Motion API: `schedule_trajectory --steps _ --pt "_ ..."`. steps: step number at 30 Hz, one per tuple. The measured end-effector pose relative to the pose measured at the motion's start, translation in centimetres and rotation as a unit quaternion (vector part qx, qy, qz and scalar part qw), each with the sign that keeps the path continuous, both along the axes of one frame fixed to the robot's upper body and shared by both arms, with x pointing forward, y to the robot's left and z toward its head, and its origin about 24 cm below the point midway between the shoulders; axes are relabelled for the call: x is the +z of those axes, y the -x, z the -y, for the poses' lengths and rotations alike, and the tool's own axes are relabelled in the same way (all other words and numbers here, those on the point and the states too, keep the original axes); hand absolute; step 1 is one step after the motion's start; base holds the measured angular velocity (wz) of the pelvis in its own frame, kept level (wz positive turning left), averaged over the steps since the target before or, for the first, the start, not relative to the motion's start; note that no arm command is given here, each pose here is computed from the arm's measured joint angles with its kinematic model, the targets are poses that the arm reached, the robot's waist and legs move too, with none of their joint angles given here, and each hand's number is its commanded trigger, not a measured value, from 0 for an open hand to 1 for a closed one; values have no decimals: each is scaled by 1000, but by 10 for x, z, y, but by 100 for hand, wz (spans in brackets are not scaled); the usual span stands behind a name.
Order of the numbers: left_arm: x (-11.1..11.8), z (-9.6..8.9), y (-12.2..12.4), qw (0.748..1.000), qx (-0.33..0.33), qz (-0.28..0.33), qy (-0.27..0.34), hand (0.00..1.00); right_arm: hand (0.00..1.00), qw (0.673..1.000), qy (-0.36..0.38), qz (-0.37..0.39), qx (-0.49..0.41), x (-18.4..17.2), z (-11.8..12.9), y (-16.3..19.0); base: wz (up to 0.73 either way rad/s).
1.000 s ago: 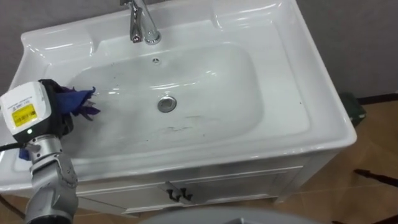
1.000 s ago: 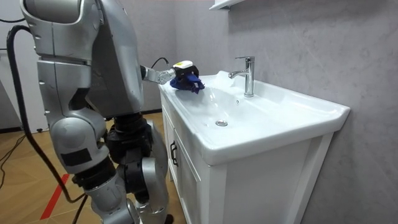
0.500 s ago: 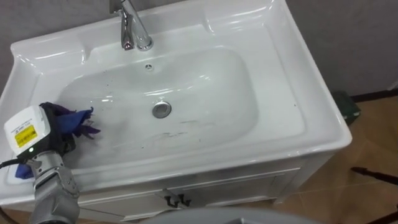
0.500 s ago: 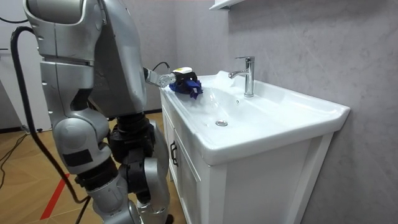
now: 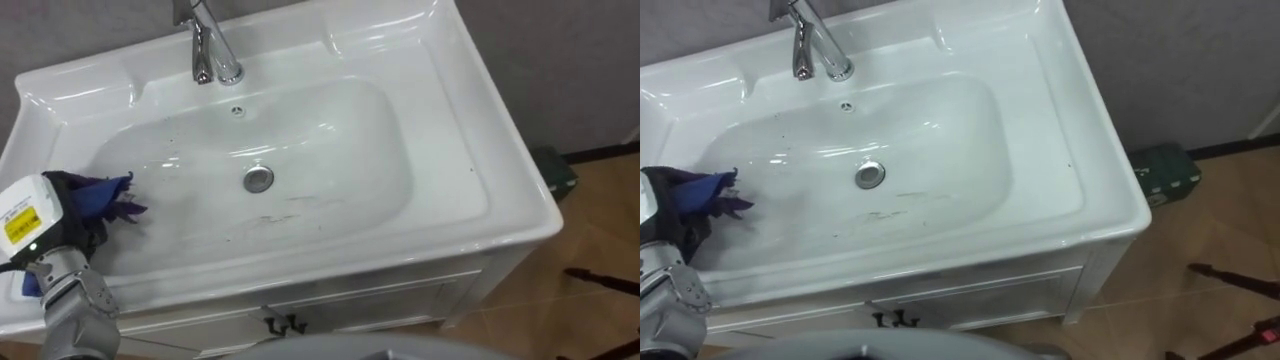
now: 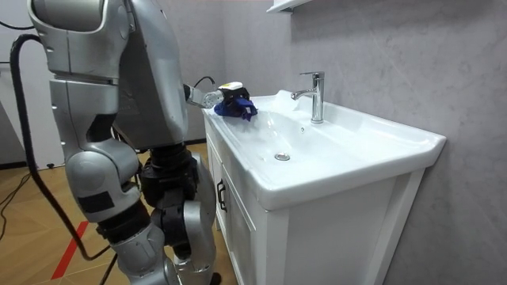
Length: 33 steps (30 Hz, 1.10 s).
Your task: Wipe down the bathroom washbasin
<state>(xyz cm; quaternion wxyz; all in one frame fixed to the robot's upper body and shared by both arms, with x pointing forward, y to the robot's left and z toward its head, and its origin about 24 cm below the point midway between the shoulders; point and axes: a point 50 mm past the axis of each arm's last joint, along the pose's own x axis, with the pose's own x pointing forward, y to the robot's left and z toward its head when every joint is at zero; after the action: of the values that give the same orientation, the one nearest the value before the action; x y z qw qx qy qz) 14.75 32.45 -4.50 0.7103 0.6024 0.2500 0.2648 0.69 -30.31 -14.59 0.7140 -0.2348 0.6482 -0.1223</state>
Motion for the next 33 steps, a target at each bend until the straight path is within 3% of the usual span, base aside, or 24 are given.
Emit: schedule_trajectory --steps 11,19,20,21,23,24,33 --pt "21 -22 5 997 63 36 -28 100 0 1000 3 -6 -18 1 2 5 1" --pt "23 -30 13 995 92 33 -35 100 0 1000 0 -6 -17 2 3 6 1" --pt "22 -30 15 995 93 30 -36 95 0 1000 -1 -9 -18 2 3 6 0" --pt "22 -31 16 995 94 28 -36 75 0 1000 -1 -11 -19 2 3 6 0" --pt "19 -31 22 995 96 19 -37 52 0 1000 -1 -12 -19 2 3 6 0" --pt "19 -31 24 994 97 17 -37 0 0 1000 -1 -14 -20 2 3 7 0" --pt "14 -32 38 993 109 7 -32 0 0 1000 -1 -9 -24 3 3 8 -3"
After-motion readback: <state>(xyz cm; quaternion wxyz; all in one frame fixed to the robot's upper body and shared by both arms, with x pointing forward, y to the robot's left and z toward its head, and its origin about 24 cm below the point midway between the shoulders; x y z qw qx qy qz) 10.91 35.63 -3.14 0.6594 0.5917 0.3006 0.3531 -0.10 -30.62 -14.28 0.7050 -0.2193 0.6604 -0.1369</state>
